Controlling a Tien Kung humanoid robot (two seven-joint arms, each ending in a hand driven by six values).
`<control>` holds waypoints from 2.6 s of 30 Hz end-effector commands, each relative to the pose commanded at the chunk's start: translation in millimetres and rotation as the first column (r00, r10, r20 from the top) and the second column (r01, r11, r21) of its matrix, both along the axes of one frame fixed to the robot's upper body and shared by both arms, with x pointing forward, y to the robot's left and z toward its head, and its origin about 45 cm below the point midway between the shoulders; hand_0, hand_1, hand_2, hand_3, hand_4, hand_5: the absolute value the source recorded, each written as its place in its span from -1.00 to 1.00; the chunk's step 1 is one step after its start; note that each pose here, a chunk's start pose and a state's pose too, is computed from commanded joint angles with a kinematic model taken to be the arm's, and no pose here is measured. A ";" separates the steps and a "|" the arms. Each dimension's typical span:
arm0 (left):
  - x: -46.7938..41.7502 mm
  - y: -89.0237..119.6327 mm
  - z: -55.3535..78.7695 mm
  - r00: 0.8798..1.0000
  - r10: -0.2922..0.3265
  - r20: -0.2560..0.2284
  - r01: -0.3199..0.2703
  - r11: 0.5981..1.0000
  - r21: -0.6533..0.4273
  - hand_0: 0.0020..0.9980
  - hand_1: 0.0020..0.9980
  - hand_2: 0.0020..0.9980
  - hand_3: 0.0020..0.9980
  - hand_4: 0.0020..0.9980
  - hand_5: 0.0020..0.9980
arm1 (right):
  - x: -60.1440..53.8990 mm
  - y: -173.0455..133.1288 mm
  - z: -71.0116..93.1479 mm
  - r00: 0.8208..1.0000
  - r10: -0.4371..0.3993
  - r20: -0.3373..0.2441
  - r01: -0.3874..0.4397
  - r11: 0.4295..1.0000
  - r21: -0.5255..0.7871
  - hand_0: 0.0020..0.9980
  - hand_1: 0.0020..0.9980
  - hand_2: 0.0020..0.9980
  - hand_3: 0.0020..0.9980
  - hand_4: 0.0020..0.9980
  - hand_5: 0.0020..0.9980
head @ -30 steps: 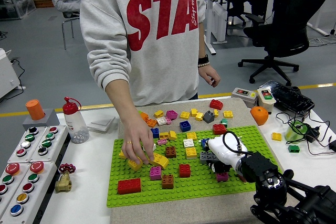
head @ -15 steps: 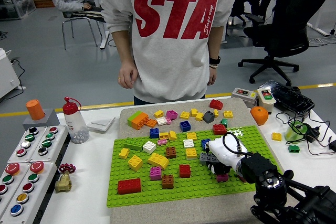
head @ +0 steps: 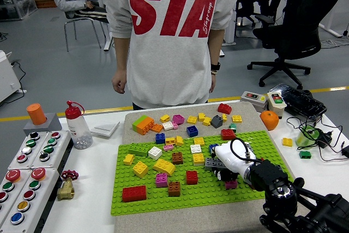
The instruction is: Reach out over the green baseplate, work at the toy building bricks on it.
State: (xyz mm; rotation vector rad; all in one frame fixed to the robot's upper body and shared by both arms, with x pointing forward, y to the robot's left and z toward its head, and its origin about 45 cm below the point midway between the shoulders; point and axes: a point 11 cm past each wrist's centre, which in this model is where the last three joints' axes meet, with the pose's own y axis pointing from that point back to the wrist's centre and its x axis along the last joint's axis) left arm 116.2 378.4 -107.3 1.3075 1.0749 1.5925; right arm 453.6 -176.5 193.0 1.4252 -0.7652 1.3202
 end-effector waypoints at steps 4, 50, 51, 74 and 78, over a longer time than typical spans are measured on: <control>0.0 0.1 0.0 1.000 0.000 0.000 0.000 1.000 0.000 0.33 0.24 0.22 -0.04 -0.25 1.00 | -0.9 1.1 0.5 1.000 0.010 0.015 -0.010 1.000 0.018 -0.09 -0.01 0.03 0.10 -0.07 -0.31; -4.3 2.0 -0.4 1.000 0.003 -0.012 -0.003 1.000 0.002 0.33 0.23 0.22 -0.05 -0.25 1.00 | -71.4 23.8 1.0 0.920 0.390 0.037 -0.392 0.918 0.058 -0.01 -0.01 0.03 0.09 -0.22 -0.43; -4.1 2.1 -0.4 1.000 0.002 -0.012 -0.002 1.000 0.002 0.33 0.23 0.22 -0.05 -0.25 1.00 | -70.5 22.8 -0.3 0.920 0.390 0.037 -0.392 0.918 0.054 -0.01 -0.01 0.03 0.09 -0.22 -0.43; -3.8 1.9 -0.2 1.000 -0.003 -0.021 0.003 1.000 -0.002 0.33 0.23 0.22 -0.05 -0.25 1.00 | -69.3 18.6 -6.8 0.917 0.396 0.037 -0.397 0.917 0.036 0.06 0.01 0.04 0.10 -0.16 -0.47; -3.9 1.9 -0.2 1.000 -0.004 -0.022 0.003 1.000 -0.002 0.33 0.23 0.22 -0.05 -0.25 1.00 | -70.2 19.9 -7.7 0.917 0.398 0.036 -0.400 0.916 0.035 0.06 0.02 0.04 0.11 -0.14 -0.48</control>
